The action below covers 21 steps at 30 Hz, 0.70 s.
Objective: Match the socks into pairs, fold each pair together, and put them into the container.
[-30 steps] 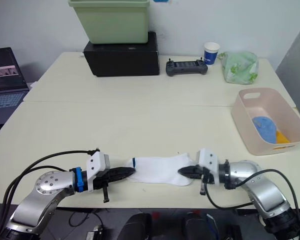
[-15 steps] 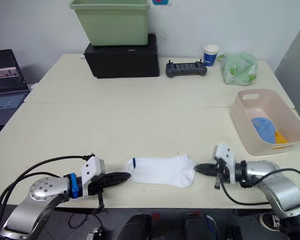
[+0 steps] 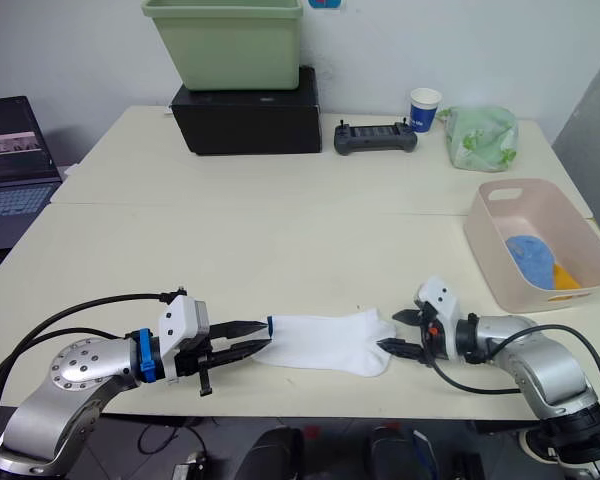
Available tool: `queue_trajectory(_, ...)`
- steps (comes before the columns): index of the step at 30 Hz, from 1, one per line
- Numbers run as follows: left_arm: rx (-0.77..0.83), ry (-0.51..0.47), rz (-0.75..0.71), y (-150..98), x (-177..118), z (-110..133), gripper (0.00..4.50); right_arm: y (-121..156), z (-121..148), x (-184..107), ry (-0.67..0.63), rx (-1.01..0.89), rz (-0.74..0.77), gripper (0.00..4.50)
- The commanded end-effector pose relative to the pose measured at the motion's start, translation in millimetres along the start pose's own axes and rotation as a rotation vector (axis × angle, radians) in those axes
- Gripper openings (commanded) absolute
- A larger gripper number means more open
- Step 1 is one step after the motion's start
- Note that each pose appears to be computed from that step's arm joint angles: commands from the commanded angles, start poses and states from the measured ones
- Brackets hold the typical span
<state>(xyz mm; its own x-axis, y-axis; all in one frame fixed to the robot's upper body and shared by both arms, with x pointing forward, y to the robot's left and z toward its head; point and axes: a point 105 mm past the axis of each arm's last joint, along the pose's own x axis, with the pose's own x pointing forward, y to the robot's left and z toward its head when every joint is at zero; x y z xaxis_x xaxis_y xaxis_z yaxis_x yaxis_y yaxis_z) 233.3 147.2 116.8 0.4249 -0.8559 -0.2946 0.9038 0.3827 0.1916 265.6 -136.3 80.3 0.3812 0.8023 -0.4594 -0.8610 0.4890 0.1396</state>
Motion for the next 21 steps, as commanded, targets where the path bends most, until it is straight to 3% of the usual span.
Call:
queue_trajectory(1, 0.026, -0.019, -0.004, -2, 0, 9, 1.2, 8, 6, 1, -0.01, -0.022, 0.028, 3.32)
queue_trajectory(11, 0.047, -0.041, -0.029, -5, 10, 16, 1.2, 3, 11, -8, -0.033, 0.014, 0.05, 0.04)
queue_trajectory(16, 0.052, -0.042, -0.059, -2, 24, 13, 1.2, -8, 14, -19, -0.023, 0.007, 0.052, 0.04)
queue_trajectory(21, 0.042, -0.042, -0.147, -2, 54, 7, 0.01, -16, 17, -27, 0.001, -0.001, 0.09, 0.0)
